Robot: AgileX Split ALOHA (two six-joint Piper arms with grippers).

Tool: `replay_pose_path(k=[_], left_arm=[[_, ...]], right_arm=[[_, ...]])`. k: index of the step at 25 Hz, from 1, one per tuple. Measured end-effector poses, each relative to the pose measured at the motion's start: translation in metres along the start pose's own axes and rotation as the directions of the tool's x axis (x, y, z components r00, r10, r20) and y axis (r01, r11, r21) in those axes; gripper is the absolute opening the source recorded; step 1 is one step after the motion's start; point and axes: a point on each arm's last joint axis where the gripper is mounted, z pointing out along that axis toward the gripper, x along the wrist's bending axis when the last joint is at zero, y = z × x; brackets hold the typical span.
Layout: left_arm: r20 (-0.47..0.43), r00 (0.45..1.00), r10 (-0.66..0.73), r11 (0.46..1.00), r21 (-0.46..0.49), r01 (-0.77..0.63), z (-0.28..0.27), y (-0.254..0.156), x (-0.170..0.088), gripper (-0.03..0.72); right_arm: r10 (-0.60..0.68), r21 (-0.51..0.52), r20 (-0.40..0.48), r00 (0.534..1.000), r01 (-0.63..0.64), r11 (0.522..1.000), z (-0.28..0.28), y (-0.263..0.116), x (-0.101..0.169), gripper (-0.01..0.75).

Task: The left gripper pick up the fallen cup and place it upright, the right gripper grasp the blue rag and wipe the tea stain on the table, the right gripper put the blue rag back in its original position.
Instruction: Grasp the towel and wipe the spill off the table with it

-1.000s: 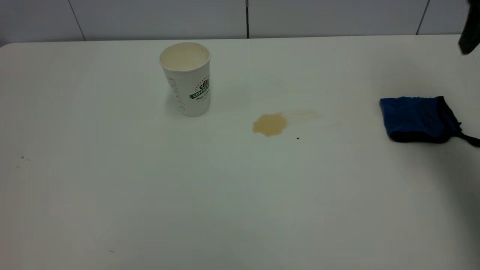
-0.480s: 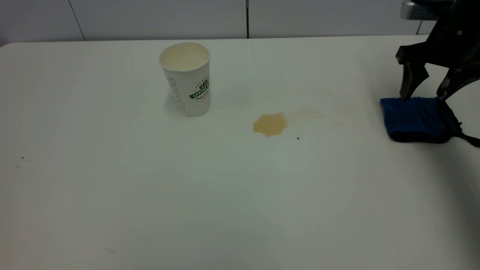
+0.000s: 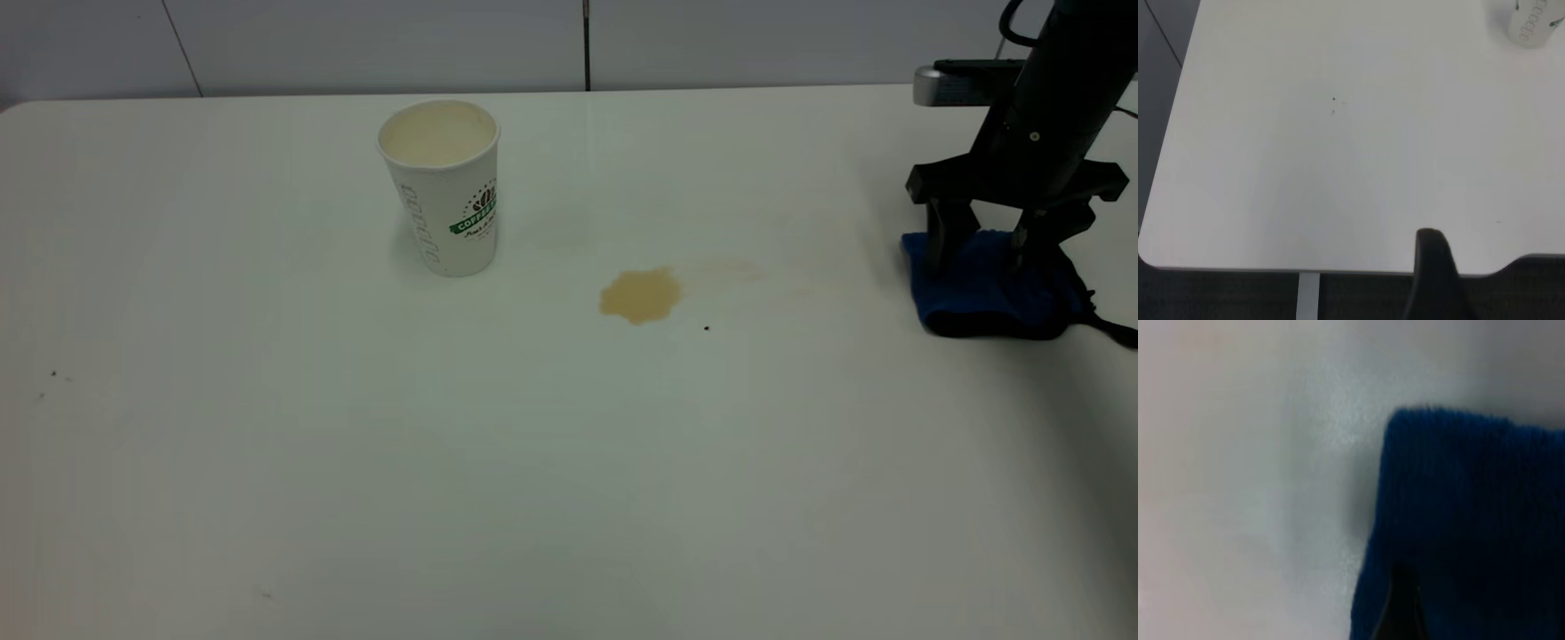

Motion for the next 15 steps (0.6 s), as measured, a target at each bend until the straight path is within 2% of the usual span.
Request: replay_pose_path(k=[3,5,7,12,13,15], left_arm=[[0.000,1.000,0.002,1.000,0.000,-0.002,0.000,0.000,0.000,0.507],[0.000,1.000,0.001,1.000,0.000,-0.001,0.000,0.000,0.000,0.507],[0.000,1.000,0.001,1.000,0.000,-0.001,0.000,0.000,0.000,0.507],[0.000,1.000,0.001,1.000,0.000,-0.001,0.000,0.000,0.000,0.507],[0.000,1.000,0.001,1.000,0.000,-0.001,0.000,0.000,0.000,0.507],[0.000,1.000,0.001,1.000,0.000,-0.001,0.000,0.000,0.000,0.507]], right_arm=[[0.008,0.011,0.012,1.000,-0.008,1.000,0.007,-0.001,-0.001,0.655],[0.006,0.013,0.018,1.000,-0.006,1.000,0.008,-0.001,-0.002,0.613],[0.004,0.013,0.021,1.000,-0.005,1.000,0.008,-0.001,-0.002,0.515],[0.001,0.013,0.014,1.000,-0.001,1.000,0.009,-0.001,0.003,0.123],[-0.010,0.012,0.013,1.000,0.010,1.000,0.009,-0.001,0.008,0.082],[-0.042,0.012,0.008,0.999,0.042,0.999,0.009,-0.001,0.023,0.062]])
